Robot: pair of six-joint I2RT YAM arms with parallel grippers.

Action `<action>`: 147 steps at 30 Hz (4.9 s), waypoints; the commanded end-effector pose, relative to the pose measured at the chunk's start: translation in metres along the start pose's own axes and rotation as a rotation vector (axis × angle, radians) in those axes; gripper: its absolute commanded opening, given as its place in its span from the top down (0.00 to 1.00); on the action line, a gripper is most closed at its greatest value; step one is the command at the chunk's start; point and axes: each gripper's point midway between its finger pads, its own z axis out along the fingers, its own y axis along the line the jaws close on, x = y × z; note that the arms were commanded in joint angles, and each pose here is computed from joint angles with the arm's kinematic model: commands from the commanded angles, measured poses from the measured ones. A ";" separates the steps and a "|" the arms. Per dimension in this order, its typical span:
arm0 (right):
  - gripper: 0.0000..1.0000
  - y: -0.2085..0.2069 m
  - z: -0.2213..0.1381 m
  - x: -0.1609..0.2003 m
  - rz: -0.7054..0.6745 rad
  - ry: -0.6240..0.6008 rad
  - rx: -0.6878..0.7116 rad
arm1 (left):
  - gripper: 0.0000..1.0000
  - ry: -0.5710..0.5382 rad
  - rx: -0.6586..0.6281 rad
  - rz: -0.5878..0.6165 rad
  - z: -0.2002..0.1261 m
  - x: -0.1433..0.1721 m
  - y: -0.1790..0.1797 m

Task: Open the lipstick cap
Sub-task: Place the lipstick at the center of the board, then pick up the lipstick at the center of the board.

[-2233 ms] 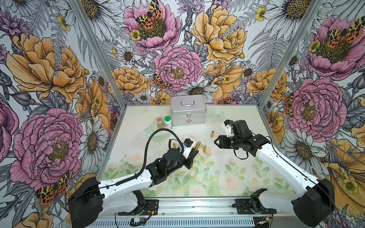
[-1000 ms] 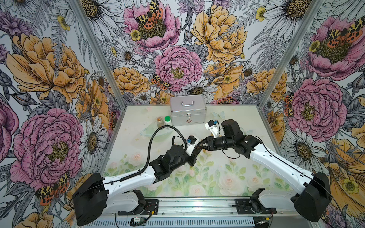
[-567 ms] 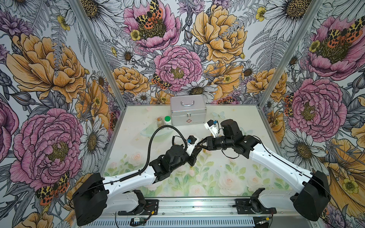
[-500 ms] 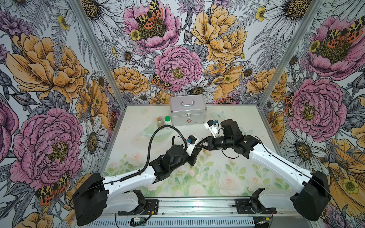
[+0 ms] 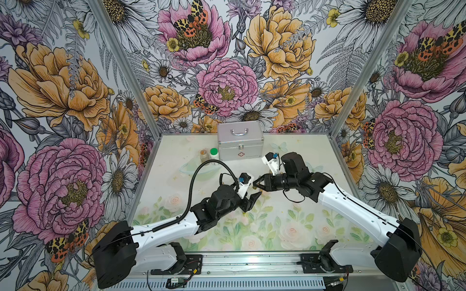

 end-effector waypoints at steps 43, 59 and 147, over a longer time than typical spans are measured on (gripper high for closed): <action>0.81 -0.233 0.061 -0.006 -0.114 -0.182 0.760 | 0.01 0.101 -0.224 -0.101 0.004 0.021 0.021; 0.80 -0.248 0.071 0.003 -0.096 -0.162 0.758 | 0.01 0.103 -0.231 -0.092 0.005 0.021 0.022; 0.63 -0.169 0.098 0.029 0.119 0.182 0.782 | 0.01 0.143 -0.333 -0.181 -0.036 0.043 0.057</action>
